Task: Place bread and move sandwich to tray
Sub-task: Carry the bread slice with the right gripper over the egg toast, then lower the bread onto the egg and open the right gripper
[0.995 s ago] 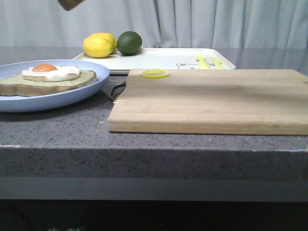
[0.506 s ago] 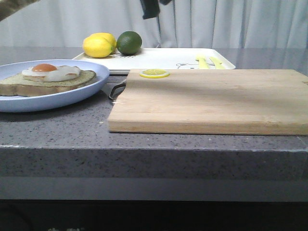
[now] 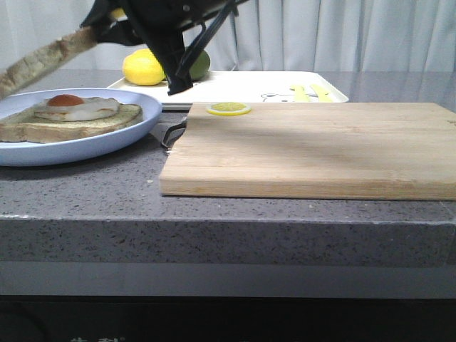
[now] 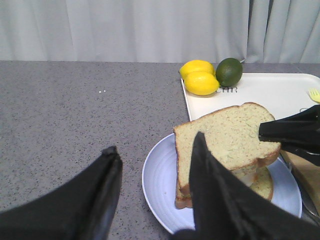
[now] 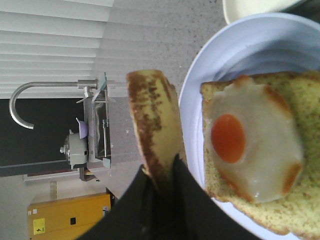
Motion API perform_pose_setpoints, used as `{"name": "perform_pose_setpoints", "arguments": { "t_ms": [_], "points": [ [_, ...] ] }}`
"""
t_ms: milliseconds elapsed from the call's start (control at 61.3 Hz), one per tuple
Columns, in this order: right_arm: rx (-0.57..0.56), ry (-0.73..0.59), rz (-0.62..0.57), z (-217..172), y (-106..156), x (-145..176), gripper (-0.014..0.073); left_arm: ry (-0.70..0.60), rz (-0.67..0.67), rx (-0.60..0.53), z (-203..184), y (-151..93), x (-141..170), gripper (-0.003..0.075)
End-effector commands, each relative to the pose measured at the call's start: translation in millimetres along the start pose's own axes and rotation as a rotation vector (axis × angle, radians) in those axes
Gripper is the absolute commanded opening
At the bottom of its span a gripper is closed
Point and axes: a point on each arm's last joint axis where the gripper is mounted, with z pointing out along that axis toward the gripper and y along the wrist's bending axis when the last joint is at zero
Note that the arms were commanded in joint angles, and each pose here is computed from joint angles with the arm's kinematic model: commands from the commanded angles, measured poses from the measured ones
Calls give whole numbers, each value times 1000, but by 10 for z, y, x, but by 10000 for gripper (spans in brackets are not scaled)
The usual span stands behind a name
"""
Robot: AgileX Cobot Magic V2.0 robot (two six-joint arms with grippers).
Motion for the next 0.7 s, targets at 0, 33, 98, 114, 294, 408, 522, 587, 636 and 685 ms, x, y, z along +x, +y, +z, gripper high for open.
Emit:
{"name": "perform_pose_setpoints", "arguments": {
  "t_ms": [0,33,98,114,294,408,522,587,636,685],
  "points": [
    [-120,-8,95,-143,336,-23,25,-103,-11,2,-16,-2,-159,311],
    [-116,-14,95,-139,329,-28,25,-103,-11,2,-16,-2,-159,311],
    [-108,-24,96,-133,316,-38,25,-103,-11,2,-16,-2,-159,311],
    [-107,-27,95,-133,315,-40,25,-103,-11,2,-16,-2,-159,311],
    [-93,-39,70,-132,300,-49,31,-101,-18,5,-16,-5,-157,311],
    [-78,-45,39,-130,281,-51,118,-101,-29,11,-16,-10,-157,311],
    [-71,-32,-6,-129,276,-38,247,-101,-29,11,-16,-10,-157,311],
    [-65,-25,-39,-130,270,-35,302,-101,-29,11,-16,-10,-157,311],
    [-55,-22,-80,-130,260,-34,340,-100,-29,11,-15,-10,-155,311],
    [-43,-17,-126,-131,249,-34,369,-100,-29,11,-15,-10,-156,311]
  ]
}}
